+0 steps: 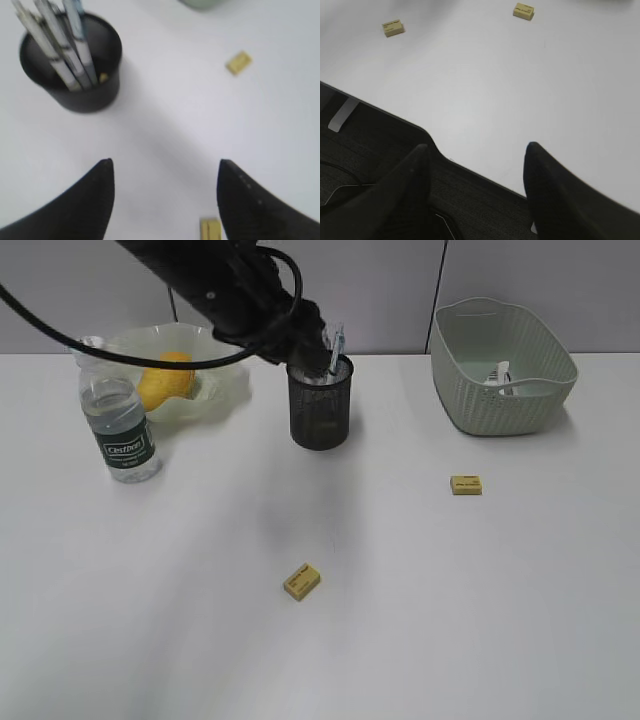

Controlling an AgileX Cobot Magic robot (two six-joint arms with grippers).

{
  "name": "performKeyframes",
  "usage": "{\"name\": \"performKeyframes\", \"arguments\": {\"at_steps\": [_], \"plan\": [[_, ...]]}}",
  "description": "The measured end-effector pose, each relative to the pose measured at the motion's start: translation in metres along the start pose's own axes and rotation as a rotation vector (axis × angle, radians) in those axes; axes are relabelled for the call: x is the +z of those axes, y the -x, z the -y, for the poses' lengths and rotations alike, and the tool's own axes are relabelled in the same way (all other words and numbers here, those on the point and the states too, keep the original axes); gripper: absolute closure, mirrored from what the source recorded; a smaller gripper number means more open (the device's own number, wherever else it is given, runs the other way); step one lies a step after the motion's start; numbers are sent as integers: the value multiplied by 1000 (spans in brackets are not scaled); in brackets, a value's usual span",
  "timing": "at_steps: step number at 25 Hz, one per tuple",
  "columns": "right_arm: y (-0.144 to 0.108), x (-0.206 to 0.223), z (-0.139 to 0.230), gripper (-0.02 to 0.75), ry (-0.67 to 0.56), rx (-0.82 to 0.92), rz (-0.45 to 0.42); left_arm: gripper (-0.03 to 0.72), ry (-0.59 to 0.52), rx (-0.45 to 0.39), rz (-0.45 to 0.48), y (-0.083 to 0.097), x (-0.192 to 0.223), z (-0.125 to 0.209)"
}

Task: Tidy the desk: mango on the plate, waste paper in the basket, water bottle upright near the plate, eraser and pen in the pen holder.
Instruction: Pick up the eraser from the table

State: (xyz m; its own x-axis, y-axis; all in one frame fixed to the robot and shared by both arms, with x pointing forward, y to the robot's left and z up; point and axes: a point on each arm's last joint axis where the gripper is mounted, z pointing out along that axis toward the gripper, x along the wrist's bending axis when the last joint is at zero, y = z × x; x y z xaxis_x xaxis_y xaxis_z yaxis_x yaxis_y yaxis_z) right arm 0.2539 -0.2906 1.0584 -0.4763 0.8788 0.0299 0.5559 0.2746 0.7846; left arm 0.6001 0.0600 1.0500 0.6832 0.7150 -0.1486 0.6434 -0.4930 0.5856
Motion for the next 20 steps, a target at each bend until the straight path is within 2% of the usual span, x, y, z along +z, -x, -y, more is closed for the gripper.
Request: {"name": "performKeyframes", "arguments": {"at_steps": [5, 7, 12, 17, 20], "plan": [[0, 0, 0, 272, 0, 0, 1, 198, -284, 24, 17, 10, -34, 23], [0, 0, 0, 272, 0, 0, 1, 198, -319, 14, -21, 9, -46, 26], [0, 0, 0, 272, 0, -1, 2, 198, -287, -71, -160, 6, -77, 25], [0, 0, 0, 272, 0, -1, 2, 198, -221, -106, -180, 15, -114, 33], [0, 0, 0, 272, 0, -1, 2, 198, -245, -122, -179, 21, -128, 59]]}}
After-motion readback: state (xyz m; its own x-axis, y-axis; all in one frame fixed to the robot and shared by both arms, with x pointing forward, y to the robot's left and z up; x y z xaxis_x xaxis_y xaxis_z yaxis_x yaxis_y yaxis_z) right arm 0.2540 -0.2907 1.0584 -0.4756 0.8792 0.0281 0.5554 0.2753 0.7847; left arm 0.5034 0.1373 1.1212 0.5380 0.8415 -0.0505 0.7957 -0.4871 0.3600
